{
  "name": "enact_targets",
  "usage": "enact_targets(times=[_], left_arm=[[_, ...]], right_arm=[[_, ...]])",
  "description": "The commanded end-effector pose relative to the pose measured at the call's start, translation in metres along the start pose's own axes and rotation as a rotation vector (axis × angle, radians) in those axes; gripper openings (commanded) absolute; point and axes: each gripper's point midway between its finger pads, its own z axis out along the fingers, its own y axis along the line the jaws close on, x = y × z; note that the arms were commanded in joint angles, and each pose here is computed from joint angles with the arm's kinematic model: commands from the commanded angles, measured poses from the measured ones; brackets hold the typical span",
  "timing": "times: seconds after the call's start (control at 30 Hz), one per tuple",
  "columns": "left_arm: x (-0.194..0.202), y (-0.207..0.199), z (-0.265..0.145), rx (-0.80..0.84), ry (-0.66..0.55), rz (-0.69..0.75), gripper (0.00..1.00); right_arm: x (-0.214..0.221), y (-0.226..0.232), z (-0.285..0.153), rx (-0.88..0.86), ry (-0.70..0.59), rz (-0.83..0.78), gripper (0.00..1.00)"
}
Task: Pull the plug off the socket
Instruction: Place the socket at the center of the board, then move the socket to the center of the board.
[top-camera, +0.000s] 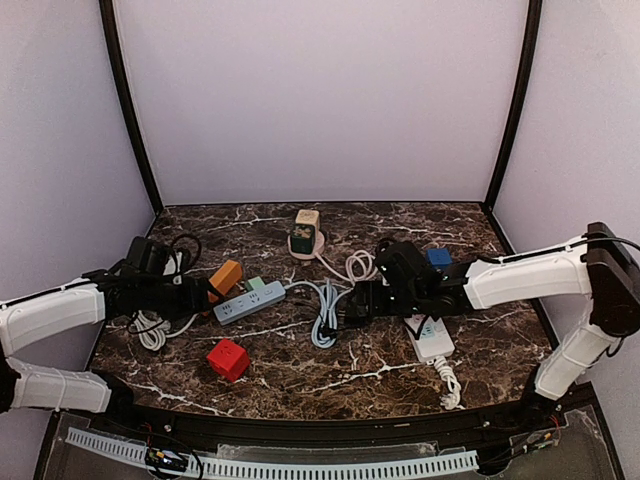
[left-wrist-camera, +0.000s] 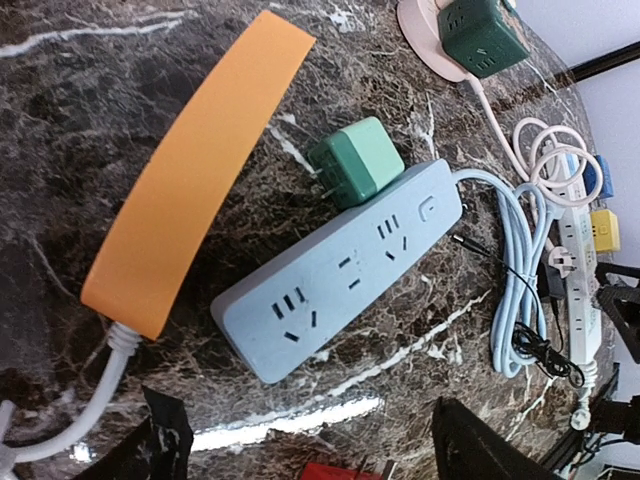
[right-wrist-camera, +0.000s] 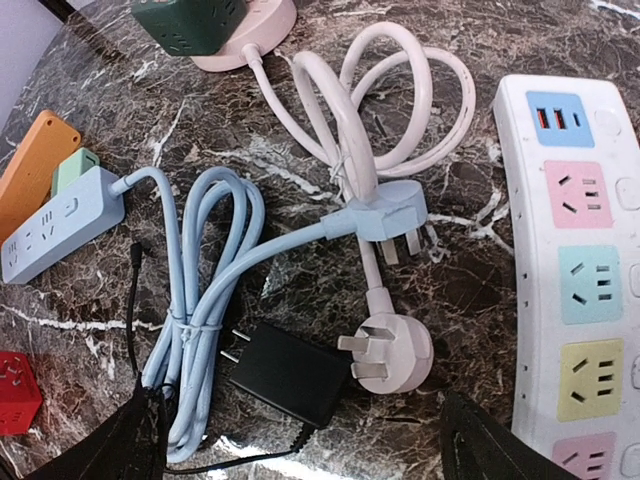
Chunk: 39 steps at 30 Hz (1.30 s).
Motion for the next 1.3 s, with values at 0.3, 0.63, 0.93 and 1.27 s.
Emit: enact_targets(times=[0.3, 0.63, 0.93, 1.27], left_arm=[[-0.077, -0.047, -0.049, 0.003, -0.211, 0.232, 0.86], [-0.121, -0.15, 0.027, 0.09, -0.201, 0.345, 0.88], [-0.157, -0.189, 0.088, 0.038, -0.258, 0.361, 0.99], [-0.164, -0.178, 0.165, -0.091, -0.19, 0.47, 0.99]], right_arm=[[-0.066, -0.004, -0.049, -0.018, -0.21, -0.154, 0.99], [-0.075, -0.02, -0.056, -0.05, -0.221, -0.078, 0.99], [-0.075, -0.018, -0.056, -0.065, -0.222, -0.059, 0.99], [-0.065, -0.017, -0.052, -0.1, -0.205, -0.013, 0.99]])
